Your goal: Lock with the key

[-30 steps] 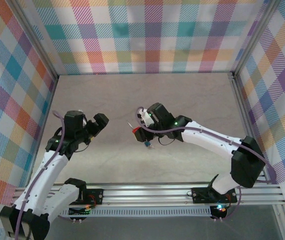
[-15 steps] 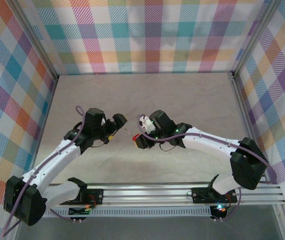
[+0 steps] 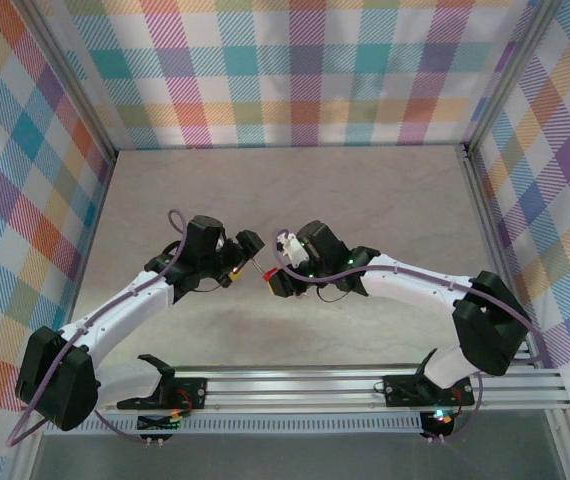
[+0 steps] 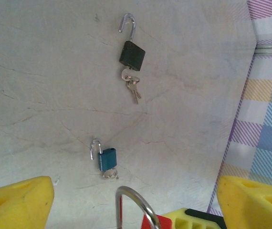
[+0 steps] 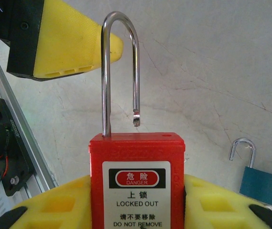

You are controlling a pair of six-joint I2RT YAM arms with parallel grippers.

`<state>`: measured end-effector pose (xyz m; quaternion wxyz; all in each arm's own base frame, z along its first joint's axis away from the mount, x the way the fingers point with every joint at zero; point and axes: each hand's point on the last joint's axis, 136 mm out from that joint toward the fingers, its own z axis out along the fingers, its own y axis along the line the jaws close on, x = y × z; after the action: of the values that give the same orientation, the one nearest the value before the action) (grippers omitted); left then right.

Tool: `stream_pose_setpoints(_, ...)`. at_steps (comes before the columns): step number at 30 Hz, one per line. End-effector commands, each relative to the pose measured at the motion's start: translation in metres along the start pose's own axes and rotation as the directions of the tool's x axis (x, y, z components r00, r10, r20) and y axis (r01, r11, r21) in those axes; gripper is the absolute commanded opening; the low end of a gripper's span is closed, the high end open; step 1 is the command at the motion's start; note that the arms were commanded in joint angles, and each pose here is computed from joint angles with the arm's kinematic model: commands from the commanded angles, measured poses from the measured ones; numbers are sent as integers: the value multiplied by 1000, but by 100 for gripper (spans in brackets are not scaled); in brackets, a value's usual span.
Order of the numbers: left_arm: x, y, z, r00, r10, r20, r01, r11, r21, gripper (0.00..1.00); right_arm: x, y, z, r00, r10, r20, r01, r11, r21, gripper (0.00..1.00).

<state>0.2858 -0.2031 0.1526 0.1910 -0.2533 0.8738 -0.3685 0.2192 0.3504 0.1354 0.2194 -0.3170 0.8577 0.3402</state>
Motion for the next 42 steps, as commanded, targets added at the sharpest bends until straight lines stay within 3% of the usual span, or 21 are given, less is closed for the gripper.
stream_pose_setpoints(1, 6, -7, 3, 1000, 6, -22, -5, 1000, 28, 83, -3, 5, 4, 1000, -7, 12, 7, 1000, -19, 0)
stream_pose_setpoints(21, 9, -5, 10, 999, 4, -43, -3, 1000, 30, 44, -2, 4, 4, 1000, -3, 12, 4, 1000, -20, 0)
stream_pose_setpoints(42, 12, -3, 13, 998, 8, -56, -6, 1000, 25, 20, -1, 5, 4, 1000, 0, 15, 0, 1000, -27, 0)
